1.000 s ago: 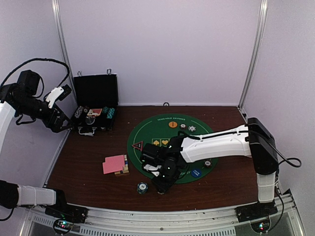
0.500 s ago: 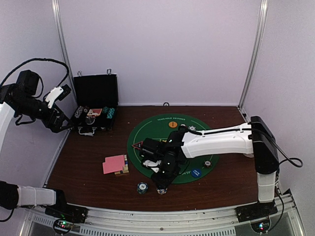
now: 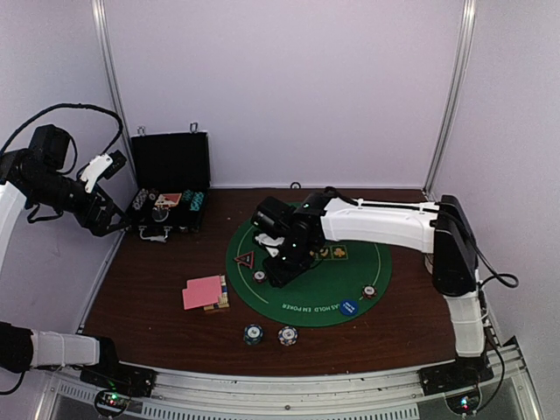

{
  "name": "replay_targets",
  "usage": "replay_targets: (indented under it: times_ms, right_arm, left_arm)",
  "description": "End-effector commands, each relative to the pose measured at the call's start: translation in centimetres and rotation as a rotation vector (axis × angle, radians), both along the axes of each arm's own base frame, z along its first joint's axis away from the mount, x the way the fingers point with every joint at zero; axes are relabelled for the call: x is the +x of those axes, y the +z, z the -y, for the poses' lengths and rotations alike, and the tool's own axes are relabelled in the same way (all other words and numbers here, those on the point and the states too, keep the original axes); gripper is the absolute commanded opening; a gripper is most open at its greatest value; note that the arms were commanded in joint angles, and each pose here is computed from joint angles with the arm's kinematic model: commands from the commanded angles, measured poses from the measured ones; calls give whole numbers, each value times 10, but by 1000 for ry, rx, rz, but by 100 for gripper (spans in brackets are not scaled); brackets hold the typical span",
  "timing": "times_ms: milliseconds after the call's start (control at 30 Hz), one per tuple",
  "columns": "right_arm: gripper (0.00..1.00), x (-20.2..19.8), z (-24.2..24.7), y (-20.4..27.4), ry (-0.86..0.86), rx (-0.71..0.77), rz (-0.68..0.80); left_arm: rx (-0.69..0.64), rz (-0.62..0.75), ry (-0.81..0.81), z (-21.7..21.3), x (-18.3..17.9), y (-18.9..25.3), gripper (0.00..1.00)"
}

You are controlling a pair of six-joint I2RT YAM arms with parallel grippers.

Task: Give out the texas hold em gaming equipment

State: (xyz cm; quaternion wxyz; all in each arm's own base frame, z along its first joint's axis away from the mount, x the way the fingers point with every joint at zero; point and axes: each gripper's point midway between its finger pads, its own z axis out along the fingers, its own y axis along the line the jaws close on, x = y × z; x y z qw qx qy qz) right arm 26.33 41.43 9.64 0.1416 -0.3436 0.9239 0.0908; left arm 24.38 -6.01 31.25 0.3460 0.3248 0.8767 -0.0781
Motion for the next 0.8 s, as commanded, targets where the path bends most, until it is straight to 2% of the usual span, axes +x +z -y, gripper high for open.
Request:
replay_targets:
  times_ms: [0,533,600,767]
  right_arm:
    - [21,15,-18,-20,-8,-16,22]
    - [26,25,-30,-64,-32,-27,-30]
    - [32,24,-30,-66,-34,-30,-34]
    - [55,24,-27,-61,-38,-35,-26]
  left_arm:
    - [5,33,-5,-1,-2,7,97]
    - [-2,18,-15,1,0,4,98]
    - [0,19,-14,1,0,4,98]
    - [1,14,-14,0,0,2,98]
